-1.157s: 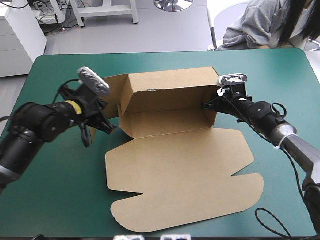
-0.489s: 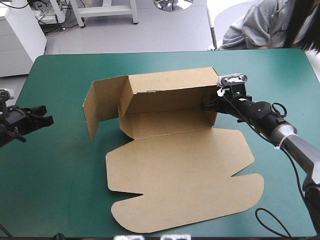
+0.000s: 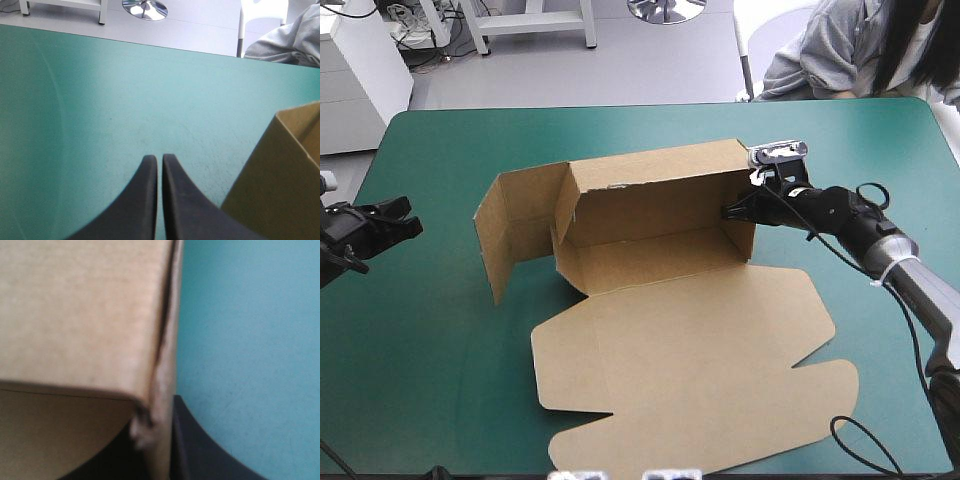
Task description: Fold the box
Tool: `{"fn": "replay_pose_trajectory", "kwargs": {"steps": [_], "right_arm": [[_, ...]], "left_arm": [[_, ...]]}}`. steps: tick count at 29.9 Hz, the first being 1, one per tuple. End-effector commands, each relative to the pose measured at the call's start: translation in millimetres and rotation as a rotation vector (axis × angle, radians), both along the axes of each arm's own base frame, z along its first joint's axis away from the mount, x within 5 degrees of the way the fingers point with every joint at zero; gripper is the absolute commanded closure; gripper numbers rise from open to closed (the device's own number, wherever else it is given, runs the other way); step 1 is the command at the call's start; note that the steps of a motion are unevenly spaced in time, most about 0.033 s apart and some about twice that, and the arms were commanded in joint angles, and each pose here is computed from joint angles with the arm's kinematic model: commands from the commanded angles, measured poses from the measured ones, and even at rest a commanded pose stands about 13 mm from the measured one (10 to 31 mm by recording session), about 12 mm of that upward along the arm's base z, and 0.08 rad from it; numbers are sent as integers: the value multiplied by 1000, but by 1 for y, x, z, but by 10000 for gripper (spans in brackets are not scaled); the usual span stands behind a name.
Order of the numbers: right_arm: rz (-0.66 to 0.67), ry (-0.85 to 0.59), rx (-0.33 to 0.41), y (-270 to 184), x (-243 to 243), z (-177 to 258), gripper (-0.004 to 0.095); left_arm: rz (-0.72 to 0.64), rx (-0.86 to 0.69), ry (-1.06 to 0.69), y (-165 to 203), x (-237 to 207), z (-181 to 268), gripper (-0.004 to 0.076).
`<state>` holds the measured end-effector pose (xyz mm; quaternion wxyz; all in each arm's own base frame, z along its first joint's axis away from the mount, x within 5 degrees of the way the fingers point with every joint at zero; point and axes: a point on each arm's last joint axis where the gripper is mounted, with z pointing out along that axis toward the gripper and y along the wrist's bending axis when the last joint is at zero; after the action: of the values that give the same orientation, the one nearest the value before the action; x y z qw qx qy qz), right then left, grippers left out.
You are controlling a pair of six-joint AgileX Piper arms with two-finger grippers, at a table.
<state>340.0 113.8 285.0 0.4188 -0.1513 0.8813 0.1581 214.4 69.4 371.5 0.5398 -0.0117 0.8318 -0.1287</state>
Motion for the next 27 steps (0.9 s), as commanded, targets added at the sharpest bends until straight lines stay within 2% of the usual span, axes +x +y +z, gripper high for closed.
{"fn": "replay_pose_trajectory", "kwargs": {"steps": [1, 3, 4, 9, 13, 19, 27], "right_arm": [[-52, 48, -93, -11, -5, 41, 906], [-61, 77, -175, -17, -7, 59, 907], [-56, 84, -194, -18, -8, 66, 907], [-19, 198, -225, -21, -28, 110, 907], [-29, 259, -220, -23, -35, 122, 907], [-51, 322, -192, -19, -28, 112, 907], [-51, 432, -199, -6, 14, 59, 907]], "left_arm": [[17, -52, -59, 2, 6, 9, 712], [18, -63, -44, 5, 10, 5, 712], [18, -68, -36, 6, 12, 3, 712], [-16, -80, -3, 3, 24, -7, 712], [-59, -47, 0, -2, 29, -10, 712], [-71, -47, 1, -5, 30, -10, 712], [-72, -48, 2, -5, 30, -10, 715]]}}
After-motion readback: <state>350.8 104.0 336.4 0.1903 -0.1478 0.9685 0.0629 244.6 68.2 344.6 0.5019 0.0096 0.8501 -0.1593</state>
